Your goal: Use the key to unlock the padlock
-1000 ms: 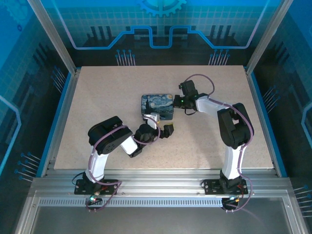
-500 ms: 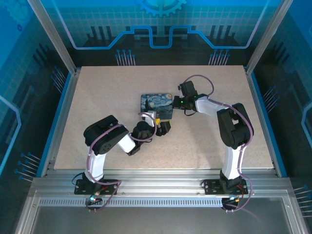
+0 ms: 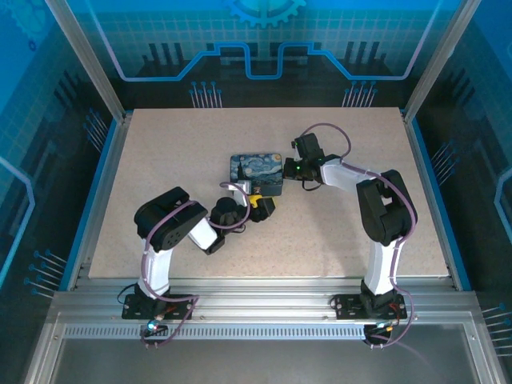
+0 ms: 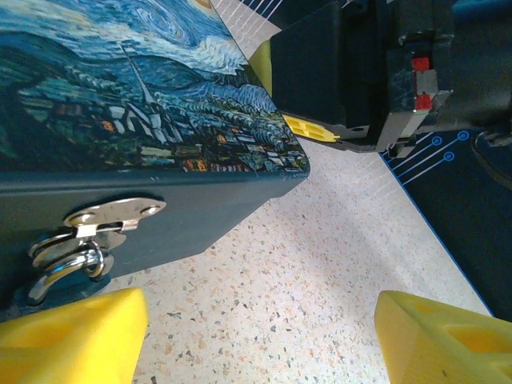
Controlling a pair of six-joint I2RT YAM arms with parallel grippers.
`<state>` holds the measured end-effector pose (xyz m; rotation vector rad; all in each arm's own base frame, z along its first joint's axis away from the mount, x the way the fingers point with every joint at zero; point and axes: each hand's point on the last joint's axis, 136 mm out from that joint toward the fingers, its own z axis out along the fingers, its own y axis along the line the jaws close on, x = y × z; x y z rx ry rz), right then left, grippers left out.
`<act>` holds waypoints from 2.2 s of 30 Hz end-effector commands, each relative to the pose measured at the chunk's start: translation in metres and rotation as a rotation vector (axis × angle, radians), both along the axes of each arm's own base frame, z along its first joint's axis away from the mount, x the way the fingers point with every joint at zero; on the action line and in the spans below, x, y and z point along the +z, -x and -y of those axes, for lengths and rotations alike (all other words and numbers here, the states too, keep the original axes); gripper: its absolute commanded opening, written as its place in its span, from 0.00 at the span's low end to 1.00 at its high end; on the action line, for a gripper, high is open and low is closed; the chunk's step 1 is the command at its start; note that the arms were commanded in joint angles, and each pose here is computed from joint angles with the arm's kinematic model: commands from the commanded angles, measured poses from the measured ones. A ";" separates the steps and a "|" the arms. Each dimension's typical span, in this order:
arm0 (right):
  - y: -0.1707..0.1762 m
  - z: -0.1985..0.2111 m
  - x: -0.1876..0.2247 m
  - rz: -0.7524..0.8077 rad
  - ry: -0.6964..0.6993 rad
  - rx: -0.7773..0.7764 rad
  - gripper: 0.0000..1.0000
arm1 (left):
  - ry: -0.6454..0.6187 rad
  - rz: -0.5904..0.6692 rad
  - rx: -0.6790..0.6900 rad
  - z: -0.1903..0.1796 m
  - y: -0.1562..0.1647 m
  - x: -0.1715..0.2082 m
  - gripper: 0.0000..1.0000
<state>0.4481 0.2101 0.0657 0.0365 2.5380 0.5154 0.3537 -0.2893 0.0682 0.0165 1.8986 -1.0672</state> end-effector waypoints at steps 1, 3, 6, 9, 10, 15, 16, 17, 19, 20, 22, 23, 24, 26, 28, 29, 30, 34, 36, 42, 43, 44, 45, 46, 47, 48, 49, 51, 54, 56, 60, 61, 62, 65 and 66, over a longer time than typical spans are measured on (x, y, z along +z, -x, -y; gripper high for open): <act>0.006 -0.008 0.014 0.023 -0.022 0.018 0.00 | 0.022 0.003 0.008 -0.005 0.000 0.002 0.80; 0.006 -0.007 0.013 0.020 -0.016 0.015 0.00 | -0.002 -0.007 0.029 -0.012 0.002 0.000 0.87; 0.005 -0.006 0.012 0.015 -0.007 0.010 0.00 | -0.055 -0.017 0.034 -0.019 0.007 -0.003 0.93; 0.004 -0.005 0.011 0.006 0.004 0.000 0.00 | -0.088 -0.025 0.033 -0.025 0.013 -0.004 0.98; 0.004 -0.005 0.011 0.006 0.006 -0.004 0.00 | -0.096 -0.025 0.035 -0.027 0.013 -0.004 0.99; 0.003 -0.003 0.015 0.003 0.022 -0.019 0.00 | -0.179 -0.063 0.040 -0.031 0.012 -0.011 0.99; 0.002 -0.003 0.017 0.004 0.023 -0.019 0.00 | -0.195 -0.059 0.044 -0.032 0.011 -0.010 0.99; 0.002 -0.003 0.018 0.003 0.022 -0.020 0.00 | -0.211 -0.057 0.048 -0.032 0.010 -0.011 0.99; 0.001 -0.005 0.019 0.002 0.019 -0.020 0.00 | -0.250 -0.043 0.056 -0.033 0.005 -0.011 0.99; 0.000 -0.005 0.020 0.004 0.017 -0.020 0.00 | -0.268 -0.031 0.060 -0.032 0.004 -0.011 0.99; 0.000 -0.009 0.020 0.004 0.014 -0.016 0.00 | -0.294 0.005 0.064 -0.030 0.000 -0.010 0.99; 0.000 -0.011 0.020 0.006 0.014 -0.013 0.00 | -0.299 0.013 0.055 -0.026 0.001 -0.011 0.99; -0.001 -0.011 0.019 0.005 0.014 -0.014 0.00 | -0.304 0.017 0.052 -0.023 0.000 -0.013 0.99; -0.001 -0.013 0.018 0.003 0.011 -0.013 0.00 | -0.312 0.027 0.044 -0.017 -0.002 -0.016 0.99; -0.001 -0.016 0.017 -0.001 0.005 -0.009 0.00 | -0.338 0.049 0.038 -0.010 -0.003 -0.019 0.99; -0.001 -0.018 0.017 -0.003 0.001 -0.005 0.00 | -0.345 0.051 0.037 -0.008 -0.003 -0.021 0.99; -0.001 -0.019 0.017 -0.006 -0.001 -0.005 0.00 | -0.353 0.054 0.038 -0.007 -0.004 -0.023 0.99; 0.001 -0.025 0.017 -0.004 -0.014 0.006 0.00 | -0.397 0.094 0.086 -0.008 -0.011 -0.025 0.99; 0.003 -0.028 0.018 -0.003 -0.017 0.012 0.00 | -0.409 0.110 0.119 -0.012 -0.014 -0.024 0.99; 0.004 -0.031 0.016 -0.001 -0.017 0.018 0.00 | -0.421 0.132 0.168 -0.016 -0.020 -0.020 0.99; 0.005 -0.031 0.015 -0.002 -0.014 0.017 0.00 | -0.424 0.125 0.188 -0.020 -0.021 -0.020 0.99; 0.005 -0.031 0.015 -0.001 -0.013 0.016 0.00 | -0.429 0.123 0.203 -0.023 -0.021 -0.020 0.99; 0.005 -0.031 0.016 0.001 -0.013 0.016 0.00 | -0.433 0.121 0.213 -0.025 -0.021 -0.020 0.99; 0.004 -0.030 0.016 0.002 -0.012 0.015 0.00 | -0.438 0.121 0.225 -0.028 -0.021 -0.020 0.99; 0.004 -0.030 0.016 0.002 -0.011 0.015 0.00 | -0.443 0.119 0.238 -0.031 -0.020 -0.021 0.99; 0.004 -0.030 0.016 0.003 -0.010 0.015 0.00 | -0.448 0.115 0.258 -0.036 -0.020 -0.021 0.99; 0.004 -0.030 0.016 0.003 -0.011 0.015 0.00 | -0.451 0.120 0.262 -0.037 -0.019 -0.020 0.99; 0.004 -0.030 0.015 0.001 -0.009 0.015 0.00 | -0.444 0.126 0.251 -0.037 -0.017 -0.018 0.99; 0.004 -0.030 0.014 0.001 -0.009 0.015 0.00 | -0.446 0.127 0.246 -0.038 -0.015 -0.018 0.99; 0.005 -0.031 0.015 0.001 -0.012 0.019 0.00 | -0.443 0.127 0.233 -0.035 -0.016 -0.019 0.99; 0.006 -0.035 0.015 0.004 -0.011 0.031 0.00 | -0.414 0.133 0.182 -0.021 -0.020 -0.017 0.99; 0.006 -0.035 0.015 0.003 -0.010 0.034 0.00 | -0.411 0.134 0.174 -0.018 -0.021 -0.017 0.99; 0.007 -0.036 0.015 0.003 -0.012 0.036 0.00 | -0.410 0.133 0.167 -0.015 -0.022 -0.017 0.99; 0.008 -0.039 0.014 0.004 -0.013 0.047 0.00 | -0.405 0.134 0.136 -0.007 -0.026 -0.019 0.99; 0.007 -0.039 0.014 0.004 -0.013 0.049 0.00 | -0.402 0.136 0.123 -0.004 -0.026 -0.018 0.99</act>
